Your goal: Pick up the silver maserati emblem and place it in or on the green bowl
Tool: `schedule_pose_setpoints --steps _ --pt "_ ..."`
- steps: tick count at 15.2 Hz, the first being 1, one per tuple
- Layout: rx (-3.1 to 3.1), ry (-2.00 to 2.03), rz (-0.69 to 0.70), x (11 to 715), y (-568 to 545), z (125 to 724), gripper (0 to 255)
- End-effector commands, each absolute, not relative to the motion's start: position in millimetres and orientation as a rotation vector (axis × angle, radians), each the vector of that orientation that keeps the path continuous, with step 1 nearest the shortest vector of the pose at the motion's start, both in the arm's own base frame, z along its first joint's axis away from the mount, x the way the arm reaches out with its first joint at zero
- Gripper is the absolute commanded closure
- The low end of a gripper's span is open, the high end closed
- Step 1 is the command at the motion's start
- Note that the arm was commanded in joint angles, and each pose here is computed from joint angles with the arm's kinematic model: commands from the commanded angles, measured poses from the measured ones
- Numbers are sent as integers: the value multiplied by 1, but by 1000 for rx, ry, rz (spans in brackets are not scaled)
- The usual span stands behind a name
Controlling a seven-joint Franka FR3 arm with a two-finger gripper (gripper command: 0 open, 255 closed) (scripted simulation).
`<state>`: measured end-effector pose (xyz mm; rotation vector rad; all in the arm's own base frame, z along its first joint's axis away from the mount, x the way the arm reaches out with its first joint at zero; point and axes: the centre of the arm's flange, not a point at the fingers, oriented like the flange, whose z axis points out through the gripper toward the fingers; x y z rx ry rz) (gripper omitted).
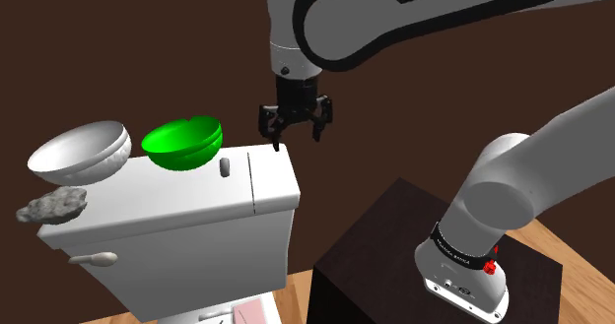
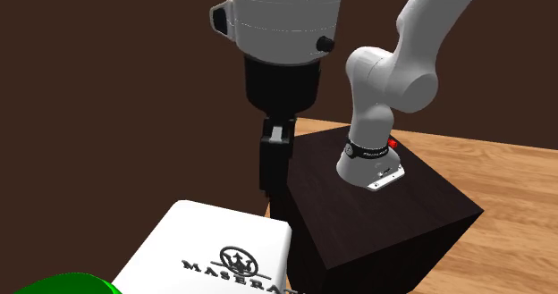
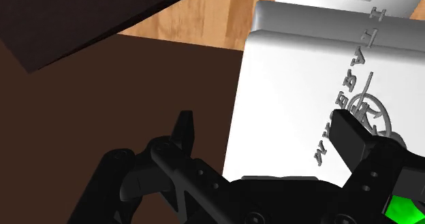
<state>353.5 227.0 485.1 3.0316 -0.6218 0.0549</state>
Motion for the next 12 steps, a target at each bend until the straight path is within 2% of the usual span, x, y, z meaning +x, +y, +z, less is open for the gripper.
schedule_pose_setpoints --steps 1,7,12 --pt "3024 -683 68 365 248 476 0" --pt "2990 -848 104 402 310 448 0" --pt "2987 -860 107 407 313 425 0"
